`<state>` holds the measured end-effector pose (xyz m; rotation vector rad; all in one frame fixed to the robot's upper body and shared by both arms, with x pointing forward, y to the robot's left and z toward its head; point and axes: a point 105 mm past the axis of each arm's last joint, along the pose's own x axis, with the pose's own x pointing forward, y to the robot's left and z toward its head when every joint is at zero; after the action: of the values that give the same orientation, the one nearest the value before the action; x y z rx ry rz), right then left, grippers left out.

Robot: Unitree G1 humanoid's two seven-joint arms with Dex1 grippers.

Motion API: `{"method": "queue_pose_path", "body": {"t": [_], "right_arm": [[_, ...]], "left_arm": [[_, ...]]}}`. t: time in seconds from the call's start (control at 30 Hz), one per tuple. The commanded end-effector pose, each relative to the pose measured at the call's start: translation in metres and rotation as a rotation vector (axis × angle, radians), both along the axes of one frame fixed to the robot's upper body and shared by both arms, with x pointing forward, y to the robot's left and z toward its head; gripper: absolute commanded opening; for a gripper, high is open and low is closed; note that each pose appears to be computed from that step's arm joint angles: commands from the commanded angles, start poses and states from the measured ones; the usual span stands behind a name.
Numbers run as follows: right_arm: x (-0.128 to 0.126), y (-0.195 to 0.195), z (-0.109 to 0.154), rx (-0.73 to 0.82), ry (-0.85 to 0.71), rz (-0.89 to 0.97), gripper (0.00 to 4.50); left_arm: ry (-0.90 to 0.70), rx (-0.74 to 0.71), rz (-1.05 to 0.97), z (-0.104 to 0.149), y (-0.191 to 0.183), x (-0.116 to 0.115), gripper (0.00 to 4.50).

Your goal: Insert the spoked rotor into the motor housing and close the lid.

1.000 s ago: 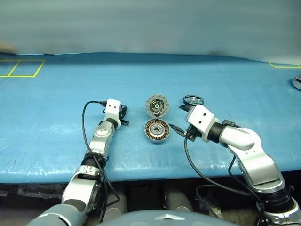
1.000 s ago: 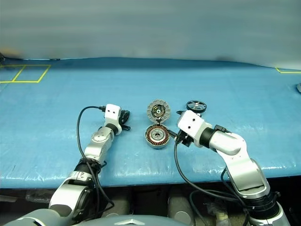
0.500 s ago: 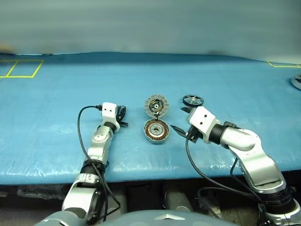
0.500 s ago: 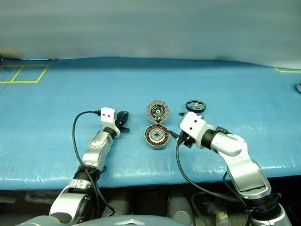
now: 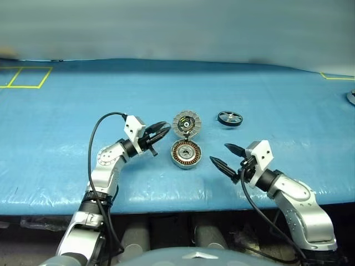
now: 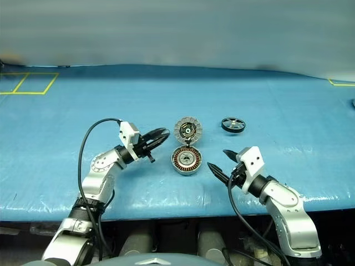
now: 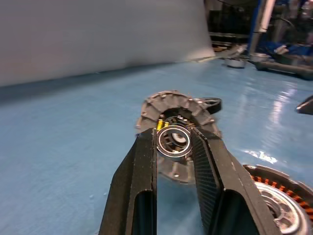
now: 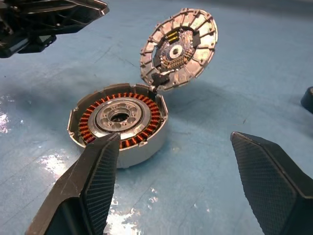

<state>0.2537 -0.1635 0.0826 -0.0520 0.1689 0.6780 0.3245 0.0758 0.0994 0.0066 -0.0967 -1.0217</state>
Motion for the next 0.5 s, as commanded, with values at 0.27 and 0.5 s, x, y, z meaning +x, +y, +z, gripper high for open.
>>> {"method": "queue_pose_path", "body": {"t": [0.27, 0.5], "right_arm": [[-0.004, 0.009, -0.024, -0.101, -0.023, 0.049, 3.79], [-0.001, 0.006, -0.032, -0.154, -0.032, 0.012, 3.79]], "left_arm": [[0.073, 0.158, -0.207, -0.02, -0.031, -0.005, 0.68], [0.097, 0.224, -0.264, -0.035, -0.042, -0.006, 0.68]]}}
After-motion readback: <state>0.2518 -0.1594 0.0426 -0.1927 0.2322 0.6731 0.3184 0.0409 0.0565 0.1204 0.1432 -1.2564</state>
